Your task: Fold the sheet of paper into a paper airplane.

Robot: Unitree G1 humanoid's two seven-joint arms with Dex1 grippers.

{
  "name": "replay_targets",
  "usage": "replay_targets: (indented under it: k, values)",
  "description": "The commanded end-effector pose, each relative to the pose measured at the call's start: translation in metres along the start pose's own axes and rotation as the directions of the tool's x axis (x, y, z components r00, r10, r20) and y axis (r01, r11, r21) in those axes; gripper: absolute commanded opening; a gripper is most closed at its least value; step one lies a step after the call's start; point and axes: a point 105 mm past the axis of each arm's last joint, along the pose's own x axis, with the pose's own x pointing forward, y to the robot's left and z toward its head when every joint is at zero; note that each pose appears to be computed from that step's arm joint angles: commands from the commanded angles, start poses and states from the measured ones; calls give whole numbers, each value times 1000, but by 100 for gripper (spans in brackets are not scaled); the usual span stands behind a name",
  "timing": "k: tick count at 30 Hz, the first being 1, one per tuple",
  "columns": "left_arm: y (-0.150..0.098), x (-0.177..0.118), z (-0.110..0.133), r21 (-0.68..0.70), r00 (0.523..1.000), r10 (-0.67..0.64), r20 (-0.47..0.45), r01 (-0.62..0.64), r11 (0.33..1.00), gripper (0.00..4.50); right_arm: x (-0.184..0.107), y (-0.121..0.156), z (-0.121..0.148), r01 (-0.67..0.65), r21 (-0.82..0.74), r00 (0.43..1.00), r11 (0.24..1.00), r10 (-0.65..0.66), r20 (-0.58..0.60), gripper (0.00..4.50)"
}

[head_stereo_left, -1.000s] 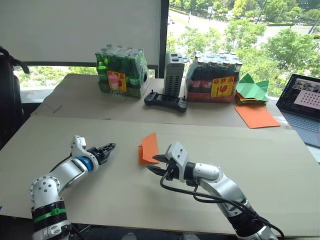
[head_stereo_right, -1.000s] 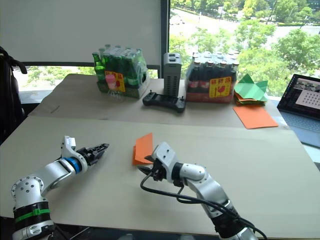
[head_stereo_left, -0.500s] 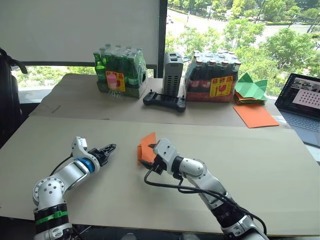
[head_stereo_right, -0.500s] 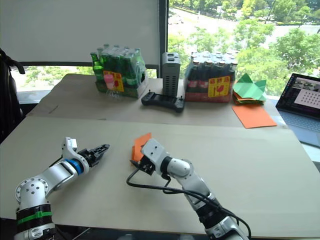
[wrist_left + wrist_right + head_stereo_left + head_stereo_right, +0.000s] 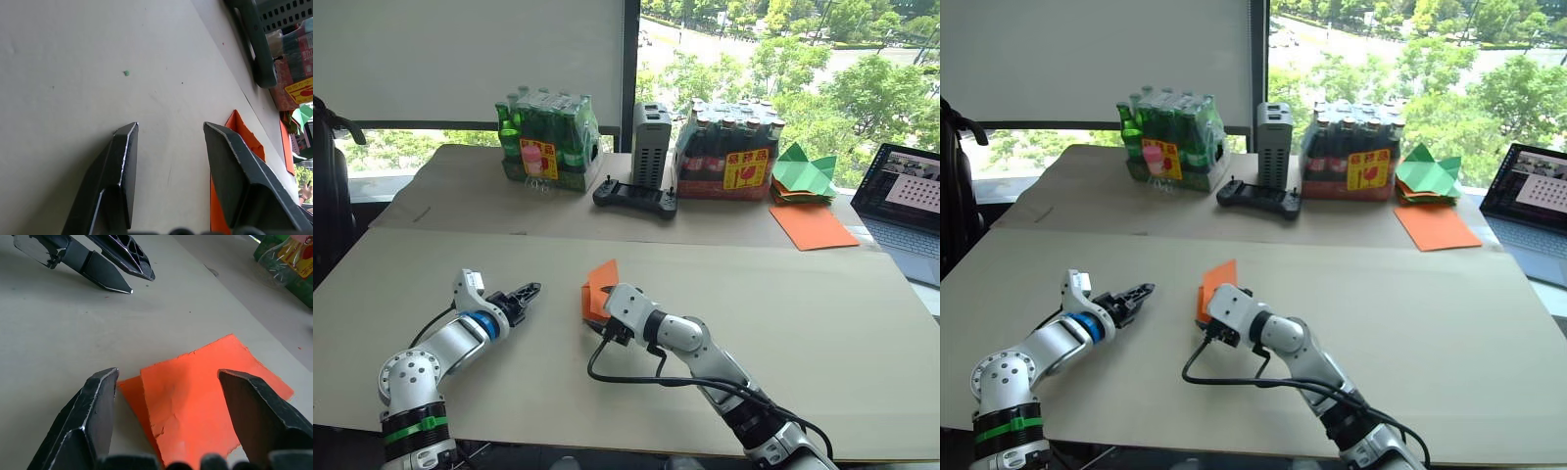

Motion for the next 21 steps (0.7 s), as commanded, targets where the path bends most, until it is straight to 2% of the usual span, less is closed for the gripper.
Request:
replay_targets:
  k: [1, 21]
  values:
    - [-4, -2, 0, 1, 1000, -12, 13, 12, 1000, 226, -2, -7, 11, 36, -27, 998, 999, -35, 43, 360]
    - [-6, 2, -8, -4, 1000, -21, -2, 21, 1000, 226, -15, -23, 4, 117, -89, 993, 989, -117, 4, 360]
